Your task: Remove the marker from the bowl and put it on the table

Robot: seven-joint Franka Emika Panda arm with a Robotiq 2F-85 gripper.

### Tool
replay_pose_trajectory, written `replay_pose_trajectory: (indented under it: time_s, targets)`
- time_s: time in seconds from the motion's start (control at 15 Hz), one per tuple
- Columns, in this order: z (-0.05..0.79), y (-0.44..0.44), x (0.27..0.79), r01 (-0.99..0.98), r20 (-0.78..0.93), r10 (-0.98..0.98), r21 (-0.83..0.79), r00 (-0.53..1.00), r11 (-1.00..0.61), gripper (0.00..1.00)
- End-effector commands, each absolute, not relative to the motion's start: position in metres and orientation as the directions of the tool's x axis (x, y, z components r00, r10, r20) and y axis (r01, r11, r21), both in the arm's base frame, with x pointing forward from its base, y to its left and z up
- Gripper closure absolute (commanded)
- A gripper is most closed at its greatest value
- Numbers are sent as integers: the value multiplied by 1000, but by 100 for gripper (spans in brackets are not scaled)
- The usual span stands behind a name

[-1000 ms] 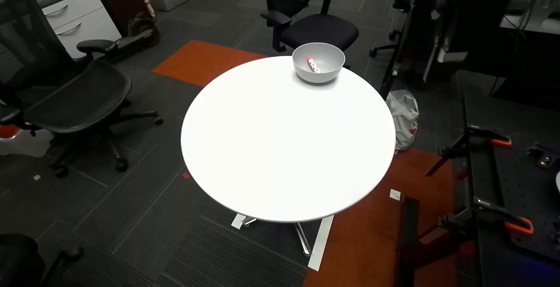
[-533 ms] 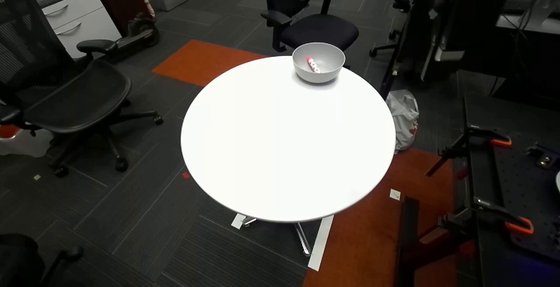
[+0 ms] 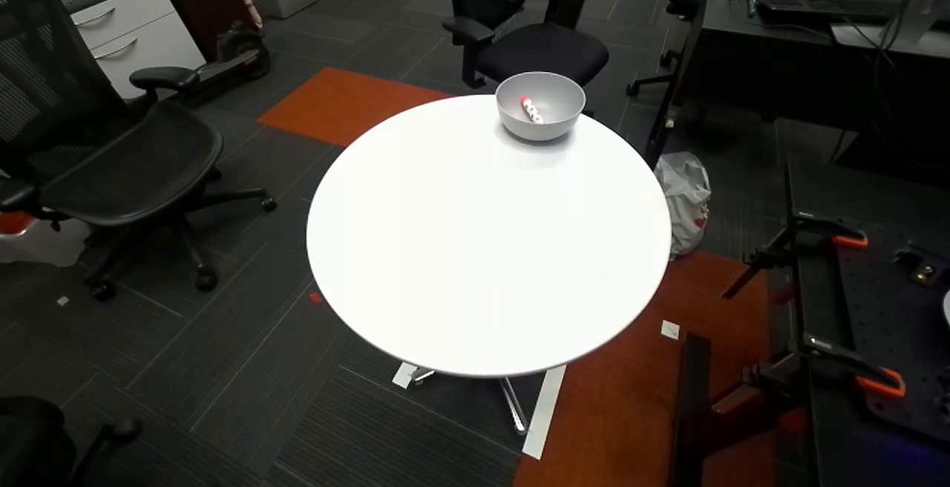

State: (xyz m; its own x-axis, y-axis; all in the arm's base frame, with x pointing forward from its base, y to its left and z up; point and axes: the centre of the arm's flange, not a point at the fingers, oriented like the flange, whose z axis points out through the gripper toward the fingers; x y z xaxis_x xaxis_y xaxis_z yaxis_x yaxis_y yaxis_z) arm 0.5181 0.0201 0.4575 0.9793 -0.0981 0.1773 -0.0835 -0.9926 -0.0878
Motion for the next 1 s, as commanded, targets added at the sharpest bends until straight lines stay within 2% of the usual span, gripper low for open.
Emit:
replay_pose_trajectory:
  time_s: [0.0,0.47,0.93]
  targets:
    - [441,-46,570,-258,265,-276,-101,924,-961,0]
    - [387,-142,624,-567,422,-558,-118,715,-815,0]
    - [315,-178,633,-796,375,-737,4,562,-605,0]
